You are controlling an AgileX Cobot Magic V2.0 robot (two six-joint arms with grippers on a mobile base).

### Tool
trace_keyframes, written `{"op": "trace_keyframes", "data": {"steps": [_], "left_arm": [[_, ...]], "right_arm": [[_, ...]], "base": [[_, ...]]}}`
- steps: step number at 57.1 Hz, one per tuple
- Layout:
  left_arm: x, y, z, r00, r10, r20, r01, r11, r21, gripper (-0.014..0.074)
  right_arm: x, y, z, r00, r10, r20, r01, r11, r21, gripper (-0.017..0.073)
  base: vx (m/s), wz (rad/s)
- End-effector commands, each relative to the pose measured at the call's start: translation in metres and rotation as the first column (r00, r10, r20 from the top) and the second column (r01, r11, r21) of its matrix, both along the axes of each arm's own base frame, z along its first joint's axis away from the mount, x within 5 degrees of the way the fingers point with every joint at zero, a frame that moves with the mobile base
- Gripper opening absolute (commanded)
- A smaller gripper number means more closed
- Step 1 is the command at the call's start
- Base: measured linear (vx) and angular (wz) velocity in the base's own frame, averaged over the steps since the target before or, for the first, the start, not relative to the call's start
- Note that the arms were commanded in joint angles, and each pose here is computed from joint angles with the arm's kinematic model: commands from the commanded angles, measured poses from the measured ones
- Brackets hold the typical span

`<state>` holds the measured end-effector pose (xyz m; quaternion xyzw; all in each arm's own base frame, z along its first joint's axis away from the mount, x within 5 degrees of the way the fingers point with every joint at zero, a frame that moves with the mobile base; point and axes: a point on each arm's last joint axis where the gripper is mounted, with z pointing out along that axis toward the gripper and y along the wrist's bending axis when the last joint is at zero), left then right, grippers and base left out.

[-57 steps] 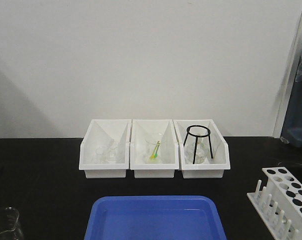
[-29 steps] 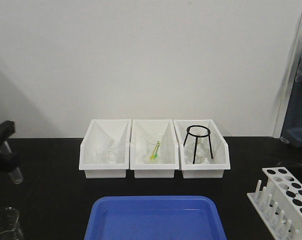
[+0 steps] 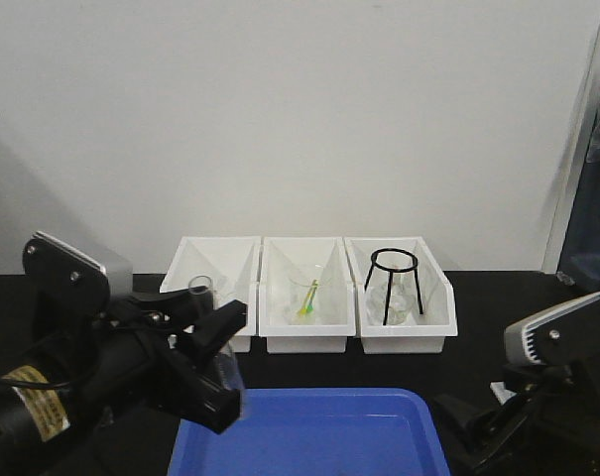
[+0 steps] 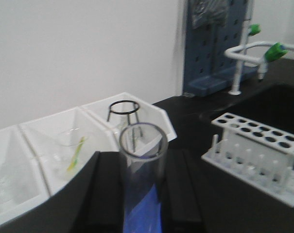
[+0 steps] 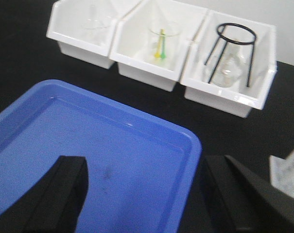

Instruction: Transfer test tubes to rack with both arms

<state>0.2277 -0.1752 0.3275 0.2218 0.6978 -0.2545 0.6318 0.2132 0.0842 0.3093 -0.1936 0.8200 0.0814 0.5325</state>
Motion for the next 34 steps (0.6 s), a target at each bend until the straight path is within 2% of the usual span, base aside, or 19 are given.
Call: {"op": "trace_keyframes", "data": {"steps": [1,14,34], "left_arm": [[-0.012,-0.013,0.027,0.990,-0.069,0.121,0.087,0.986,-0.146,-0.0021],[-0.032,-0.033,0.033,0.970,-0.168,0.177,0.200,0.962,-0.188,-0.0021],[-0.038,-0.048,0.027,0.960,-0.219,0.177,0.251,0.949,-0.189,-0.0021]], "right_arm": [[-0.001,0.012,0.025,0.986,0.045,0.158,-0.054,0.997,0.052,0.0527],[-0.013,0.036,0.028,0.969,0.152,0.195,-0.168,0.984,0.067,0.0527],[-0.029,0.061,0.032,0.936,0.268,0.229,-0.292,0.953,0.078,0.0527]], "base": [[0.00,0.00],[0.00,0.00],[0.00,0.00]]}}
